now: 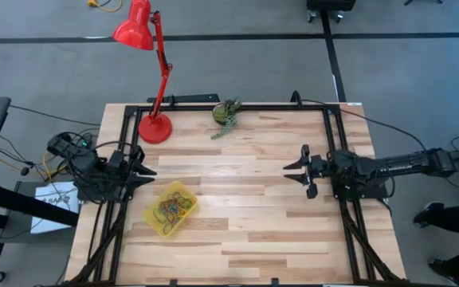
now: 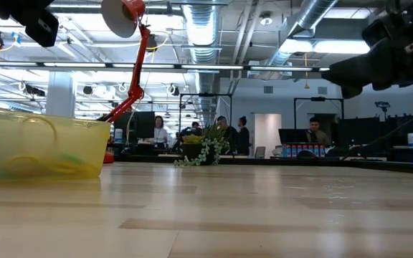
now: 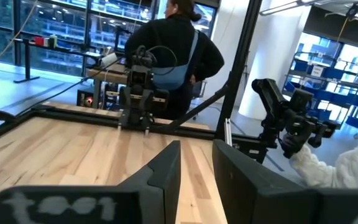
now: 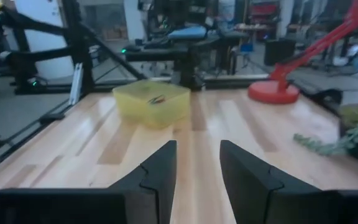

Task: Pick and place items into bin
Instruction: Return to Home Position

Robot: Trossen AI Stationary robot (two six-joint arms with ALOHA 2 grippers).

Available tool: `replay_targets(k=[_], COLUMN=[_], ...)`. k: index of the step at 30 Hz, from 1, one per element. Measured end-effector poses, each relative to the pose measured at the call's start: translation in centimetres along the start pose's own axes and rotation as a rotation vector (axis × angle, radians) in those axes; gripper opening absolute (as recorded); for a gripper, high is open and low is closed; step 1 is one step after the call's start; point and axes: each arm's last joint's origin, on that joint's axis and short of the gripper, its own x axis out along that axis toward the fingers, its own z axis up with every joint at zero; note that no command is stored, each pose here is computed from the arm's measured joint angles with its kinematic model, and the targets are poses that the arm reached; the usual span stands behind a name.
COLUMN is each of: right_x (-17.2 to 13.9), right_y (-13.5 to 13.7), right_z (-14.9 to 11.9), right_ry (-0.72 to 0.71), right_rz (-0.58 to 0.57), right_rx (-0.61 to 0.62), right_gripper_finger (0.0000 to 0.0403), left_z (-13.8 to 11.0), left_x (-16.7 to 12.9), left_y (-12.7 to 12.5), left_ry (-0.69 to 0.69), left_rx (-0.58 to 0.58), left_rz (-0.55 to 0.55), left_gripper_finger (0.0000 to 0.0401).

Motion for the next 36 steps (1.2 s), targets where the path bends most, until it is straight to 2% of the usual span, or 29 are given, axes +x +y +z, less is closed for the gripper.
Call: replay_targets(k=[5,10,14,19,23,28,32,36], right_x=[-0.1,-0.2,-0.2,-0.3,-0.7,-1.9,-2.9,-3.5], right_y=[-0.9,-1.6,-1.6,-1.3,-1.3,-1.3,-0.9,-0.4], right_z=[0.3,-0.2,-0.3,-0.2,0.6,2.8,3.7,3.2], right_ry=[-0.014,0.043,0.047,0.033,0.037,0.118,0.044,-0.037], right_rz=[-0.067,-0.12,-0.051,0.059,0.052,0.04,0.06,0.108], right_rx=[-0.026,-0.006,-0.001,-0.001,0.002,0.02,-0.059,-0.116], right_gripper_finger=[0.0118,0.0118,0.0118,0.0118,0.0118,0.0118,0.0118,0.0118], left_z=[-0.1,-0.1,-0.2,-0.3,-0.3,-0.3,-0.2,0.0], left_x=[0.0,0.0,0.0,0.0,0.0,0.0,0.0,0.0], left_y=[0.0,0.0,-0.2,0.0,-0.1,0.0,0.0,-0.1], left_ry=[0.006,0.015,0.021,0.032,0.028,0.03,0.025,0.005], left_rx=[0.016,0.053,0.082,0.101,0.1,0.102,0.119,0.116], left_rz=[0.0,-0.006,-0.061,-0.03,-0.032,-0.024,-0.023,-0.025], left_gripper_finger=[0.0082,0.0082,0.0082,0.0082,0.0082,0.0082,0.0082,0.0082])
